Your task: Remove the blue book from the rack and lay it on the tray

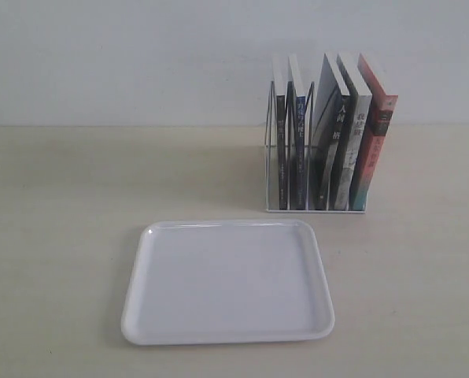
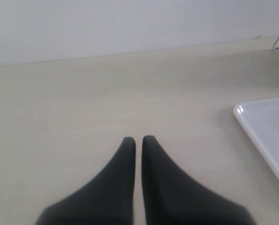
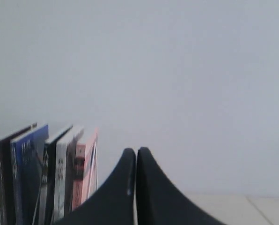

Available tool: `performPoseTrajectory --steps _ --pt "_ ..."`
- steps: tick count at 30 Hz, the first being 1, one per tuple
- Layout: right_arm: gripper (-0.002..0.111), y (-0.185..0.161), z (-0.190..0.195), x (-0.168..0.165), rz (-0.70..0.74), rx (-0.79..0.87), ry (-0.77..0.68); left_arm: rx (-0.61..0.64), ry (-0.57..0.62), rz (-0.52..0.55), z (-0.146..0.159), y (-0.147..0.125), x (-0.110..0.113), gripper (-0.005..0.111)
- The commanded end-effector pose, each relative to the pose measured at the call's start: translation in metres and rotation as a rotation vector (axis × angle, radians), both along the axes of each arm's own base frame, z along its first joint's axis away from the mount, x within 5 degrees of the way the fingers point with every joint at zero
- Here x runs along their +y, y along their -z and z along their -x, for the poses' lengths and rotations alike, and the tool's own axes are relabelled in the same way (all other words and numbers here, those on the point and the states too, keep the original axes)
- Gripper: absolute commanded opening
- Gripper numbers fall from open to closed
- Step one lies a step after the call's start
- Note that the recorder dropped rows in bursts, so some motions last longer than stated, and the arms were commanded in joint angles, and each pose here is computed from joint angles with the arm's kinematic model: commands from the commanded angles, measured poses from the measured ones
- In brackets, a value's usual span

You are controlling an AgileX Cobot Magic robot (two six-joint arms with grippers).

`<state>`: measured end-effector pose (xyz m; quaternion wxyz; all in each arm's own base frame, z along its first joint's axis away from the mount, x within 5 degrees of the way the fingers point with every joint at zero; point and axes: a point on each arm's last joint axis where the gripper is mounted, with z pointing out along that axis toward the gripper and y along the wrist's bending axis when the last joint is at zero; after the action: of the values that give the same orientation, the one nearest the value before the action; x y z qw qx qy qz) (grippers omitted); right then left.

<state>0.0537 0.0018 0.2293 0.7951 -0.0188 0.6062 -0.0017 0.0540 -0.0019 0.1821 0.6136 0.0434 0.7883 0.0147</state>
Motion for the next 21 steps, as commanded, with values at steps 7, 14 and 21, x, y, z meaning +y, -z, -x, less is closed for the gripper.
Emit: performPoseTrajectory --steps 7,14,21 --pt "0.0 -0.019 0.008 0.0 0.001 -0.22 -0.001 -0.022 -0.002 0.001 0.0 -0.003 0.0 0.005" --pt "0.0 -0.037 0.01 -0.001 0.004 -0.038 0.008 -0.022 -0.002 0.001 0.0 -0.003 0.0 0.005" --pt "0.0 -0.048 -0.004 -0.001 -0.041 0.327 0.013 -0.022 -0.002 0.001 0.0 -0.003 0.0 0.005"
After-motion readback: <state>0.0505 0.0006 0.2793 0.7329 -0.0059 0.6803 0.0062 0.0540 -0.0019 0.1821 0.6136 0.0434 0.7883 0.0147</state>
